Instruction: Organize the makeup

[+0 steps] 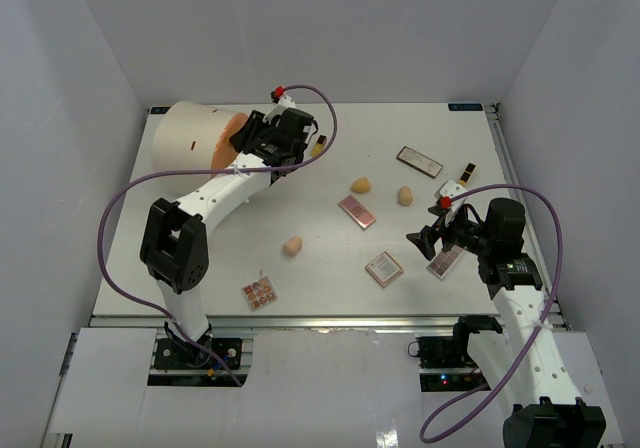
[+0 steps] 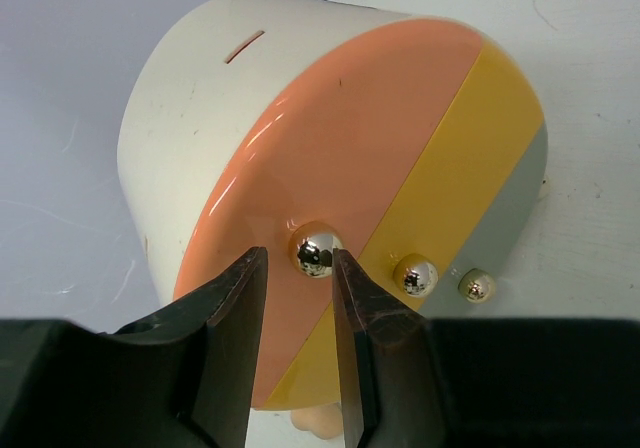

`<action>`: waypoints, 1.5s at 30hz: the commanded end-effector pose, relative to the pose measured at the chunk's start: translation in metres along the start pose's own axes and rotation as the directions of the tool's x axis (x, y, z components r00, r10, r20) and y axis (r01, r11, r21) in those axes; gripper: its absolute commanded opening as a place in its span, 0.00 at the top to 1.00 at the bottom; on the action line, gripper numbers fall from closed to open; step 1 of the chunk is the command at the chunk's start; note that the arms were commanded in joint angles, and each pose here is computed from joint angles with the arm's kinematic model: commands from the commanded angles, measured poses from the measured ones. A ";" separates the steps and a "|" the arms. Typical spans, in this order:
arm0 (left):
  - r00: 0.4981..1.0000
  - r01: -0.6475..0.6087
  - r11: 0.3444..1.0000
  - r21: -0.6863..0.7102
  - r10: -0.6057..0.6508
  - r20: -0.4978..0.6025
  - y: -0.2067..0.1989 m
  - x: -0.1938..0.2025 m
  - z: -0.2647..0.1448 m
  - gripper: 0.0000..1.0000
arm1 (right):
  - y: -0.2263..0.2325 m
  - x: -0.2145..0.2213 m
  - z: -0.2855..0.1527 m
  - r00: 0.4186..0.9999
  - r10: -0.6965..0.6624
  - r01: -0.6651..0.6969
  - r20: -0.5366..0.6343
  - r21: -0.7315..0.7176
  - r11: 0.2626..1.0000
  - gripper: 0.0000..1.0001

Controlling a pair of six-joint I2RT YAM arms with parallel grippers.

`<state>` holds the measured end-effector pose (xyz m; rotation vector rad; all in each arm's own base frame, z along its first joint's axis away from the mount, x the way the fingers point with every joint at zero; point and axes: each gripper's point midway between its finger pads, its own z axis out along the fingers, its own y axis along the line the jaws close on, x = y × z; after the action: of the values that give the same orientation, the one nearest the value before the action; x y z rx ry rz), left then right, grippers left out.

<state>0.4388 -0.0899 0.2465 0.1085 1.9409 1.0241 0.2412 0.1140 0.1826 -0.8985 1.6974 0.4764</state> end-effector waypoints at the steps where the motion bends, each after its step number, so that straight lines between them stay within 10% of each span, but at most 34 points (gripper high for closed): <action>1: 1.000 0.002 0.999 -0.038 -0.002 -0.006 0.005 0.001 0.004 0.57 | -0.004 -0.016 -0.003 0.999 -0.035 0.034 0.031 0.015 0.999 0.10; 45: 1.000 -0.009 0.994 -0.105 0.007 -0.022 -0.002 -0.004 0.014 0.58 | -0.003 -0.017 -0.004 0.999 -0.036 0.035 0.034 0.013 0.999 0.10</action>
<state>0.4464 -0.0846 0.2267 0.1003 1.9301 1.1641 0.2414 0.1137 0.1824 -0.8973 1.6992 0.4742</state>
